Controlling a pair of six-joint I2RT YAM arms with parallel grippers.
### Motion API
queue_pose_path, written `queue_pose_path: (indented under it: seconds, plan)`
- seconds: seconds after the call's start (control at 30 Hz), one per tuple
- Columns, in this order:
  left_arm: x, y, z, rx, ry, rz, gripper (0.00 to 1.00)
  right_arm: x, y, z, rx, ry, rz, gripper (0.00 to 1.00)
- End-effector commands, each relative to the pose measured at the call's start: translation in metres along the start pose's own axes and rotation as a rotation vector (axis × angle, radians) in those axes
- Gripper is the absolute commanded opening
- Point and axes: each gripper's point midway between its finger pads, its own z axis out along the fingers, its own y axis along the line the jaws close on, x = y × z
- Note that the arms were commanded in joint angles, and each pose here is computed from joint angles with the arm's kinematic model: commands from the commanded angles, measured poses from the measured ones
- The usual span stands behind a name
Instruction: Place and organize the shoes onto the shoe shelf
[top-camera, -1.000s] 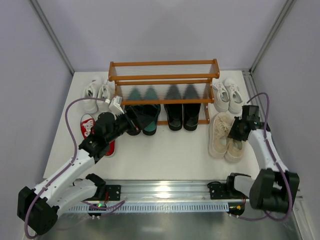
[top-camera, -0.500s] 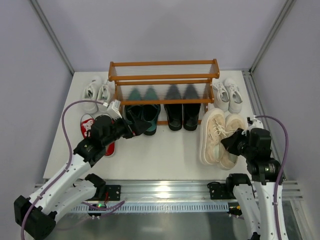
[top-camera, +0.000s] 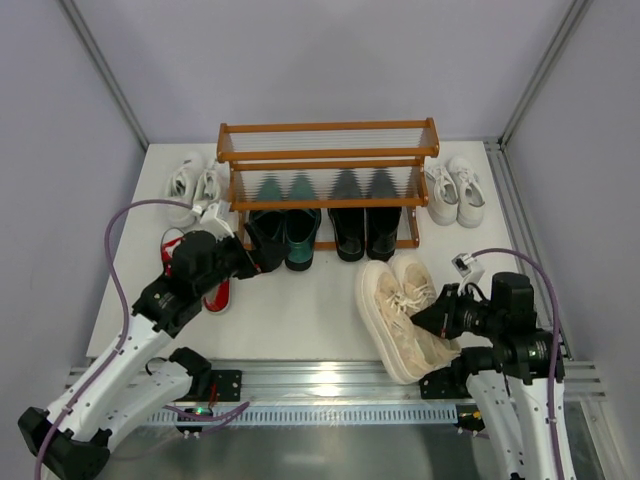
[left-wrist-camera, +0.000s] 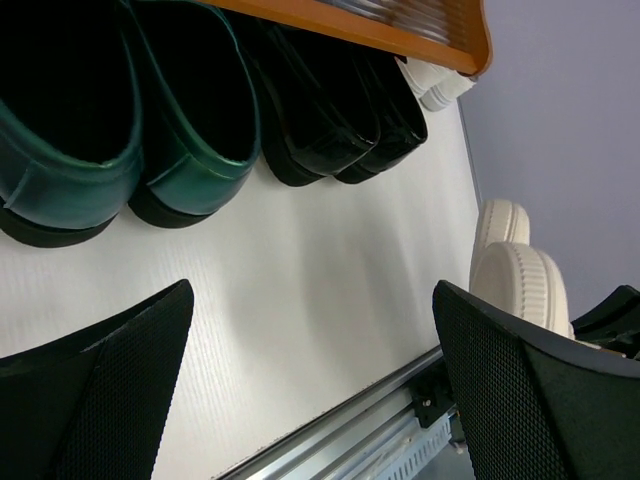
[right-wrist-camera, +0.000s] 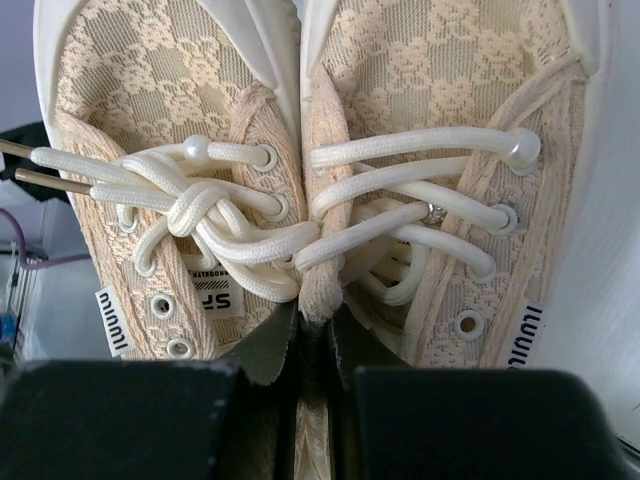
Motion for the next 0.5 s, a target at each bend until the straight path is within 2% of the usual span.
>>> queue_pose_path:
  seconds: [0.0, 0.07, 0.13, 0.3, 0.33, 0.43, 0.47]
  plan:
    - [-0.017, -0.006, -0.007, -0.013, -0.043, 0.035, 1.0, -0.009, 0.025, 0.002, -0.154, -0.006, -0.081, 0.04]
    - [-0.019, -0.008, -0.006, -0.012, -0.042, 0.037, 1.0, -0.012, 0.027, 0.005, -0.174, -0.004, -0.08, 0.04]
    - [-0.021, -0.008, -0.005, -0.016, -0.041, 0.04, 1.0, -0.005, 0.031, 0.01, -0.211, 0.066, -0.077, 0.04]
    - [-0.027, -0.015, -0.005, -0.004, -0.051, 0.051, 1.0, -0.016, 0.074, 0.018, -0.334, 0.128, -0.171, 0.04]
    - [-0.028, -0.016, -0.005, -0.002, -0.053, 0.053, 1.0, -0.002, 0.094, 0.02, -0.409, 0.215, -0.216, 0.04]
    - [-0.032, -0.017, -0.008, -0.006, -0.065, 0.063, 1.0, 0.004, 0.114, 0.042, -0.377, 0.275, -0.318, 0.04]
    - [-0.032, -0.016, -0.009, -0.009, -0.061, 0.07, 1.0, 0.023, 0.117, 0.057, -0.331, 0.356, -0.377, 0.04]
